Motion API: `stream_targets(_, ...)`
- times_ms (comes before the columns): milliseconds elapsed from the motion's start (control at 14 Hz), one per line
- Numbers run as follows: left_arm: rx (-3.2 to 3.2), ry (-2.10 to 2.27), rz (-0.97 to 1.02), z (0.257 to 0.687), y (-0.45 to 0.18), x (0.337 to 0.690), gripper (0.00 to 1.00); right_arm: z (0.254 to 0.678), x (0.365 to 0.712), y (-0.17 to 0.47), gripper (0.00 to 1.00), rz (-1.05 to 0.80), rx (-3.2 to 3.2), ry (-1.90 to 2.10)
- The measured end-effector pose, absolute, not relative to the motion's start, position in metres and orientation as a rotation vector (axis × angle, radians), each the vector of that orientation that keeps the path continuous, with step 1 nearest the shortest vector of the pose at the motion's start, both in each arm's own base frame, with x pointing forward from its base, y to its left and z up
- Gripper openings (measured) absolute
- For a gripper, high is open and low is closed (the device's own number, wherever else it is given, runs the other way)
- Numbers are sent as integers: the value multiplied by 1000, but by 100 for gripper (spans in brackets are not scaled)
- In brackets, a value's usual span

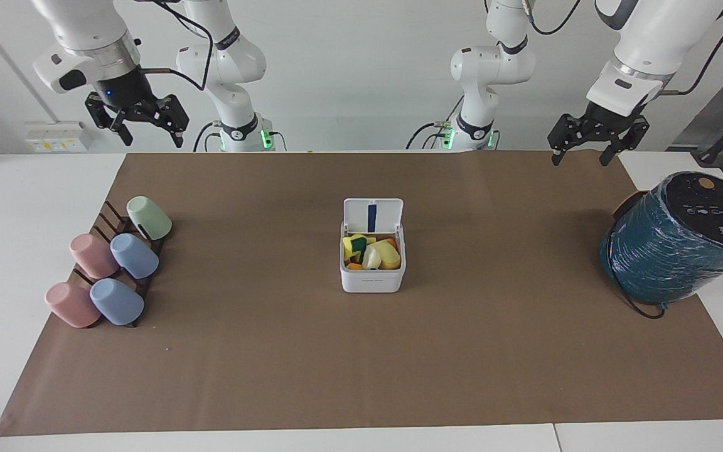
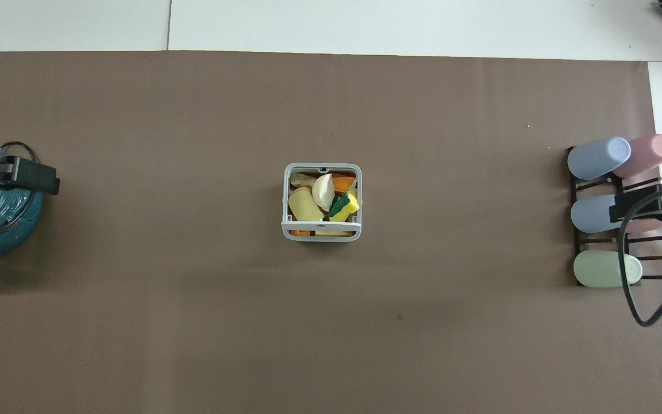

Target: Close trash can lid

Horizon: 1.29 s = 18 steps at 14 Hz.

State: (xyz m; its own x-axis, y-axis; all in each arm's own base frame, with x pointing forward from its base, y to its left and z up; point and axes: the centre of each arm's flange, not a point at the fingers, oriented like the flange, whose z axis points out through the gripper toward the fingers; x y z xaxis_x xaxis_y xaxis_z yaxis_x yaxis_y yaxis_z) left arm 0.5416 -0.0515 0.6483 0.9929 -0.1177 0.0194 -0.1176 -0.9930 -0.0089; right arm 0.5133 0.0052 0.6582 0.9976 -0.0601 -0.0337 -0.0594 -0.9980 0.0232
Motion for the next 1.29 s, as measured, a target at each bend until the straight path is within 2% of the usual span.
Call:
stream_targets(286, -3124, 298, -34, 648, -92, 536, 100, 658, 513, 5, 100, -54, 3118, -93)
stream_targets(500, -3124, 374, -76, 645, -160, 524, 100, 658, 513, 5, 100, -54, 3118, -93)
stream_targets(786, -3140, 401, -146, 618, -251, 481, 100, 658, 513, 5, 100, -54, 3118, -93)
stream_targets(1071, -3156, 410, -177, 596, -301, 435, 100, 658, 513, 5, 100, -54, 3118, -93)
stream_targets(1286, -3177, 391, -204, 578, -331, 417, 100, 659, 514, 5, 100, -43, 3118, -93)
